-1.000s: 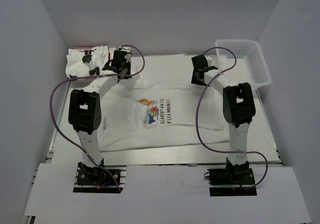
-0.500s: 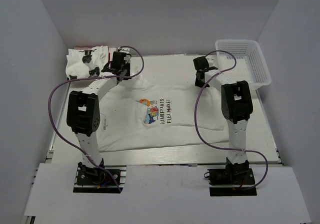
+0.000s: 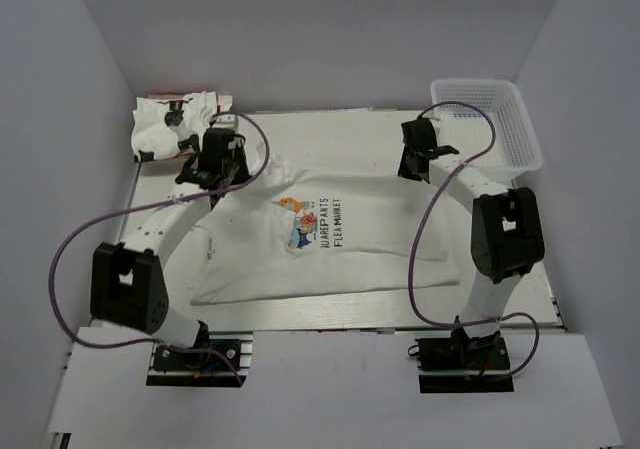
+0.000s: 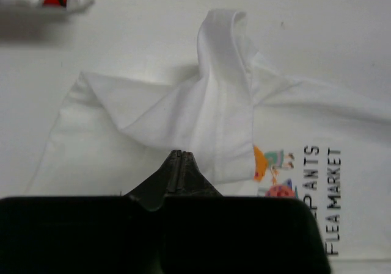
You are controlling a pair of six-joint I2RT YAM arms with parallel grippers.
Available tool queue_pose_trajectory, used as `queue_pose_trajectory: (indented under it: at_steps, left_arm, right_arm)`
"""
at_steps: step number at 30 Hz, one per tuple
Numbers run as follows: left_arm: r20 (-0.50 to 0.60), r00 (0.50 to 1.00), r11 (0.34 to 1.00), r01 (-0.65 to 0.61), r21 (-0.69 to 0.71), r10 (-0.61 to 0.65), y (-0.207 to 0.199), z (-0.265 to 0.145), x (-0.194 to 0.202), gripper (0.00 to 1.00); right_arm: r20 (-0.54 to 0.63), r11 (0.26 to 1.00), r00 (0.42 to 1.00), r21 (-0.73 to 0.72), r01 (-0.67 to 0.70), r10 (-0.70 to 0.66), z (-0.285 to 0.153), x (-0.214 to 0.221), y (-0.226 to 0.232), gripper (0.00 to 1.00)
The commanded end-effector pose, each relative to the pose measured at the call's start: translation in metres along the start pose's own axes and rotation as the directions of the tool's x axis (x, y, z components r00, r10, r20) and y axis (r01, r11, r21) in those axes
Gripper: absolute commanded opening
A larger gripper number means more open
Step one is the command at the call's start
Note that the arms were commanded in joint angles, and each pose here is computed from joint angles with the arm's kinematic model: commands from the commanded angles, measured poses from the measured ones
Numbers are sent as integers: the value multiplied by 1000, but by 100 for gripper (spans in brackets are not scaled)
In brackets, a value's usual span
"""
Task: Fold and stack the t-shirts
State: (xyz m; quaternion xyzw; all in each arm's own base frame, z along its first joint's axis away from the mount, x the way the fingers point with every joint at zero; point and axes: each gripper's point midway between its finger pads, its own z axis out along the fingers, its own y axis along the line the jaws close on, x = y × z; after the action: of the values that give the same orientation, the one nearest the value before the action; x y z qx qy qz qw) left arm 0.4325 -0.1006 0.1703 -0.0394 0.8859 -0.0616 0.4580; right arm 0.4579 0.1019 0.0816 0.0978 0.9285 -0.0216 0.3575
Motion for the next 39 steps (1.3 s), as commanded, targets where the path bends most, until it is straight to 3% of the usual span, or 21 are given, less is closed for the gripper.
queue_pose_trajectory:
  at_steps: [1, 4, 10, 13, 22, 29, 37, 38, 39]
  left_arm:
    - [0, 991, 990, 135, -28, -135, 9, -37, 22, 0]
    - [-90, 975, 978, 196, -76, -202, 25, -51, 81, 0]
    - [-8, 929, 922, 366, -130, -370, 43, -99, 94, 0]
    - [16, 904, 879, 418, -230, -426, 64, -116, 112, 0]
    - [140, 887, 848, 462, -261, -441, 74, -129, 76, 0]
    - [150, 875, 837, 484, -254, -461, 76, -137, 82, 0]
    - [-35, 825, 795, 531, -293, -564, 72, -149, 158, 0]
    - [-65, 813, 791, 539, -288, -578, 70, -148, 170, 0]
    - [-132, 797, 799, 550, -242, -589, 57, -150, 180, 0]
  right_arm:
    - [58, 997, 998, -74, -5, 9, -27, -12, 6, 0]
    - [38, 995, 999, -100, -11, 15, -40, 12, -1, 0]
    - [62, 996, 996, -74, -59, 63, -68, 40, -27, 0]
    - [71, 994, 993, -62, -85, 90, -79, 51, -40, 0]
    - [122, 993, 986, -57, -104, 111, -101, 34, -47, 0]
    - [127, 993, 986, -56, -105, 112, -108, 43, -53, 0]
    - [-1, 989, 990, 31, -142, 142, -87, 108, -74, 0]
    - [-25, 988, 990, 73, -138, 140, -83, 122, -84, 3]
    - [-38, 985, 988, 95, -146, 150, -81, 128, -87, 14]
